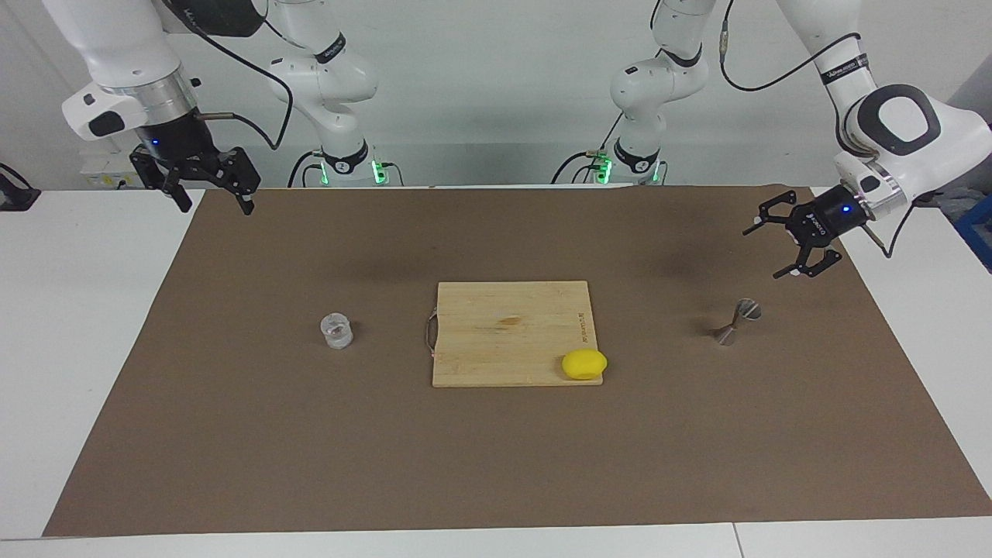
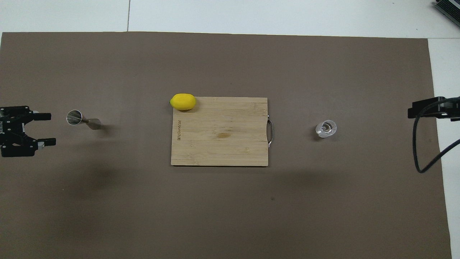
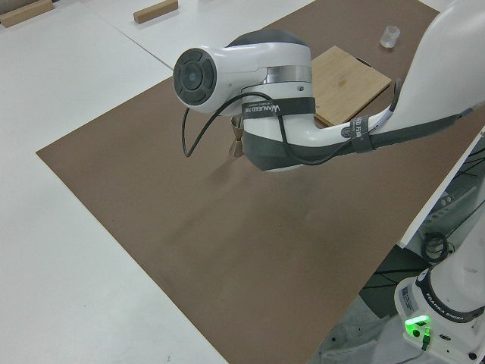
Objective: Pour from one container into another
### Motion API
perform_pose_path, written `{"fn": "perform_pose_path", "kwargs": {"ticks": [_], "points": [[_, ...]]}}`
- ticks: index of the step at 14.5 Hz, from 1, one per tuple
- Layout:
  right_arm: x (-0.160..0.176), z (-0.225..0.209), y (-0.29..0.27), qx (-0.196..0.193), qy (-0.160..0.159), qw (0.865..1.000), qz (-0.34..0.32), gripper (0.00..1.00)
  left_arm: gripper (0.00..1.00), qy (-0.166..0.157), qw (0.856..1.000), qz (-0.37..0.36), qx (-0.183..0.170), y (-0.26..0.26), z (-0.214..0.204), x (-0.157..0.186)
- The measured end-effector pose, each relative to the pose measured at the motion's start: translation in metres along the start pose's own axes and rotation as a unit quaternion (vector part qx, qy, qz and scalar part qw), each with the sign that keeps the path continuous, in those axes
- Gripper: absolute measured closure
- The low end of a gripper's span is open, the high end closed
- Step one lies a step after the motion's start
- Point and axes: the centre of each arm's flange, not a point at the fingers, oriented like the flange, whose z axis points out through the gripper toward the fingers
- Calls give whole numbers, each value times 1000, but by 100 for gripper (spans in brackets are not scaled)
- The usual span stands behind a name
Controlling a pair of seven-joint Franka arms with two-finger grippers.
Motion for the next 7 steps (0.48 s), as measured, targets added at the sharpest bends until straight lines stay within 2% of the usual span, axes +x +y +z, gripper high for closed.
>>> {"fn": "perform_pose_path", "kwargs": {"ticks": [3,7], "points": [[-3,-5,1,1,3,1000,0,0,0,77,997,14,-27,-32,-2,-16],[-6,-8,-3,1,6,1000,-3,0,0,143,987,59,-42,-56,7,-41]]}}
